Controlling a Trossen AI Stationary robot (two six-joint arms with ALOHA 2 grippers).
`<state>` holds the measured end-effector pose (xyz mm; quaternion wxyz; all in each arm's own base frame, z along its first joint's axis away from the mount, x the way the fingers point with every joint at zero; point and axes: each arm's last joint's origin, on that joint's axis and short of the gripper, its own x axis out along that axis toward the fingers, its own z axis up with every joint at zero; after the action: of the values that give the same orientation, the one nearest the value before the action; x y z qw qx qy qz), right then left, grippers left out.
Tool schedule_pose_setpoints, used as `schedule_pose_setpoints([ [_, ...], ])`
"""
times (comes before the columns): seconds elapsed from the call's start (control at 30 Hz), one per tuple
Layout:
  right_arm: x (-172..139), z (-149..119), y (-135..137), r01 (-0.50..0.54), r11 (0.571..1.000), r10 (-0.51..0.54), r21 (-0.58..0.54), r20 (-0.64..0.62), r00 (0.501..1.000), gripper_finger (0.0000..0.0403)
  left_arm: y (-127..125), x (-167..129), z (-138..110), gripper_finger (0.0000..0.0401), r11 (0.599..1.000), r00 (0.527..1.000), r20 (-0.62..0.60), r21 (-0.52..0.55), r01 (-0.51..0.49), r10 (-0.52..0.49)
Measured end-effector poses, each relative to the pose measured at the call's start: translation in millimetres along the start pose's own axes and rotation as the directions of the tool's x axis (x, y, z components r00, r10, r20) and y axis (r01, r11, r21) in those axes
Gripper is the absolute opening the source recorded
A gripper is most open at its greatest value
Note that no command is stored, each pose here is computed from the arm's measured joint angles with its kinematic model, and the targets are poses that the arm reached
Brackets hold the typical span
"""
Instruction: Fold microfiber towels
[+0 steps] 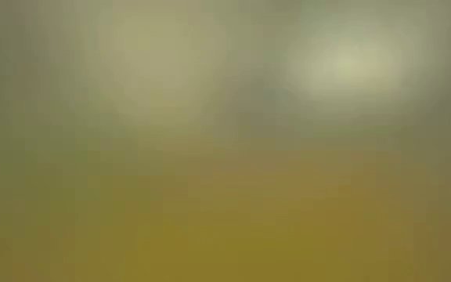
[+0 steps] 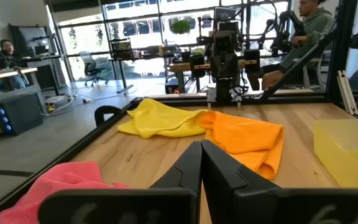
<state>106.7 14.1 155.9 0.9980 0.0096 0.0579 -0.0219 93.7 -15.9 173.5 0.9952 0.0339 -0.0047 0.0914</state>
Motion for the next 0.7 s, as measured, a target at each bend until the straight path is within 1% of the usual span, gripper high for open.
schedule_pose_setpoints([
  [0.37,0,0,0,0.0,1.0,0.0,0.0,0.0,1.0,0.0033,0,0,0,0.0,1.0,1.0,-0.001,0.011,-0.016,0.016],
  [0.47,0,0,0,0.0,1.0,0.0,0.0,0.0,1.0,0.0033,0,0,1,0.0,1.0,1.0,0.008,-0.004,-0.012,0.012],
  [0.57,0,0,0,0.0,1.0,0.0,0.0,0.0,1.0,0.0033,1,0,6,0.0,0.998,0.999,0.044,0.054,-0.015,0.013],
  [0.7,0,0,0,0.001,1.0,-0.001,0.0,0.001,1.0,0.0033,3,-3,23,0.0,0.993,0.995,0.103,0.115,-0.013,0.001],
])
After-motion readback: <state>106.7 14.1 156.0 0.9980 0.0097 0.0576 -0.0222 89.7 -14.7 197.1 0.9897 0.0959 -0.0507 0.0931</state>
